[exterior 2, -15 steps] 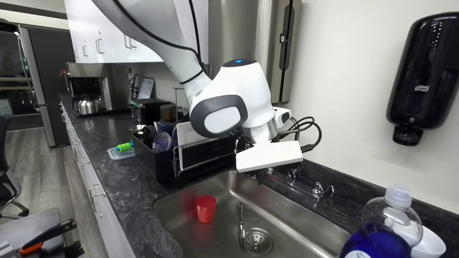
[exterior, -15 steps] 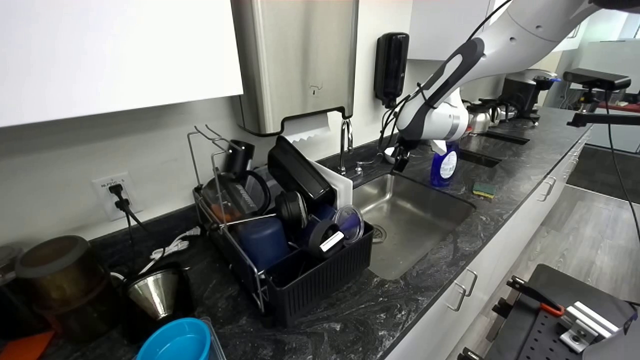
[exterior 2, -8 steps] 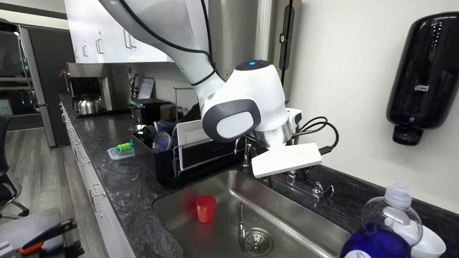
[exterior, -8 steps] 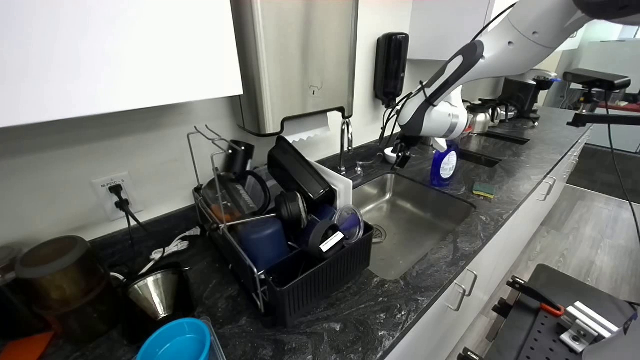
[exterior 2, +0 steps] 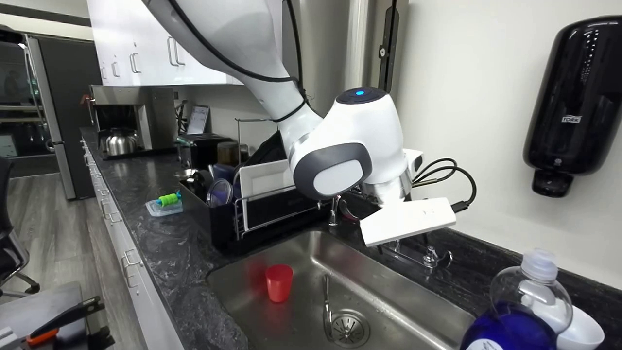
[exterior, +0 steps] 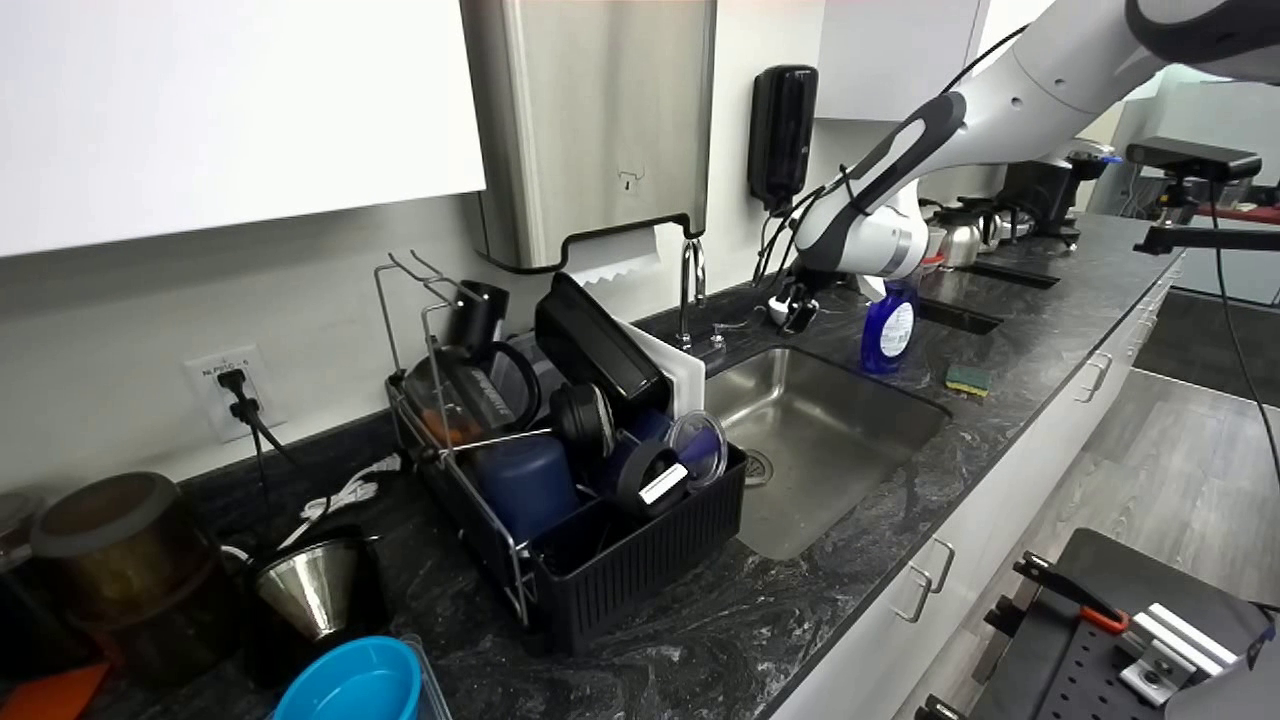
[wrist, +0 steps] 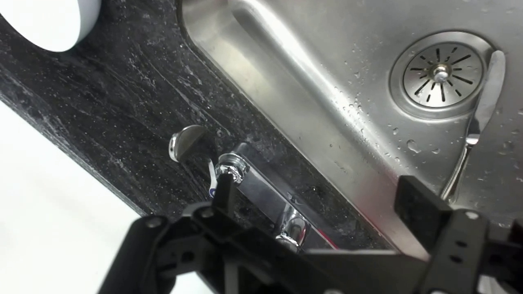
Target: Put the butter knife in the sink then open and close the tap
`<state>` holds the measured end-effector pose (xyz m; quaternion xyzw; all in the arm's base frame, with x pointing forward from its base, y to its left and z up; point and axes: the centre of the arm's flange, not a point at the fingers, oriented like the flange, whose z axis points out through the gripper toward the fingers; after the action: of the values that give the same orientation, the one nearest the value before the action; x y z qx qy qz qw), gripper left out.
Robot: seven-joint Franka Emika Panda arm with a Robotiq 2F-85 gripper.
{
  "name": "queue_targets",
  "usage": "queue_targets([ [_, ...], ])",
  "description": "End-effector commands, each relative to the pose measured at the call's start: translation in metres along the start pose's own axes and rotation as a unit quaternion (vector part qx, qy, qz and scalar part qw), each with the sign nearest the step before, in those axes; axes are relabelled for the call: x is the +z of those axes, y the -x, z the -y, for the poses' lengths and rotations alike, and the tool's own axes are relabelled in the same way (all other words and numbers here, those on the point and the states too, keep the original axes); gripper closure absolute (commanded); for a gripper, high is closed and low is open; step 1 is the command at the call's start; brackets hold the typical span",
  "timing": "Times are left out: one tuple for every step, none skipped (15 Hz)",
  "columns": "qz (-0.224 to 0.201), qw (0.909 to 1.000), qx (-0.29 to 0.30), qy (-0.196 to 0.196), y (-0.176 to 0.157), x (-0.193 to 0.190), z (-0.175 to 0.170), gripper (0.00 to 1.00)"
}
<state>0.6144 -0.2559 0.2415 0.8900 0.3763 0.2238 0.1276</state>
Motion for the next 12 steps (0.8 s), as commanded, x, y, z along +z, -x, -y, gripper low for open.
queue_targets([
  [-0.013,0.9996,-0.024,0.009,0.001,0.012,-0.009,0.00],
  [-0.015,0.9995,-0.027,0.011,0.000,0.015,-0.011,0.00],
  [-0.016,0.9993,-0.030,0.012,-0.001,0.018,-0.012,0.00],
  [-0.016,0.9992,-0.033,0.013,-0.003,0.020,-0.013,0.00],
  [-0.018,0.9991,-0.035,0.015,-0.005,0.024,-0.014,0.00],
  [-0.018,0.9990,-0.038,0.015,-0.006,0.027,-0.015,0.00],
  [-0.018,0.9989,-0.040,0.016,-0.008,0.030,-0.018,0.00],
  [-0.019,0.9990,-0.038,0.016,-0.009,0.035,-0.020,0.00],
  [-0.019,0.9991,-0.033,0.016,-0.011,0.038,-0.023,0.00],
  [-0.019,0.9994,-0.026,0.015,-0.013,0.040,-0.024,0.00],
  [-0.014,0.9995,-0.026,0.010,-0.011,0.031,-0.016,0.00],
  [-0.015,0.9995,-0.025,0.010,-0.011,0.033,-0.016,0.00],
])
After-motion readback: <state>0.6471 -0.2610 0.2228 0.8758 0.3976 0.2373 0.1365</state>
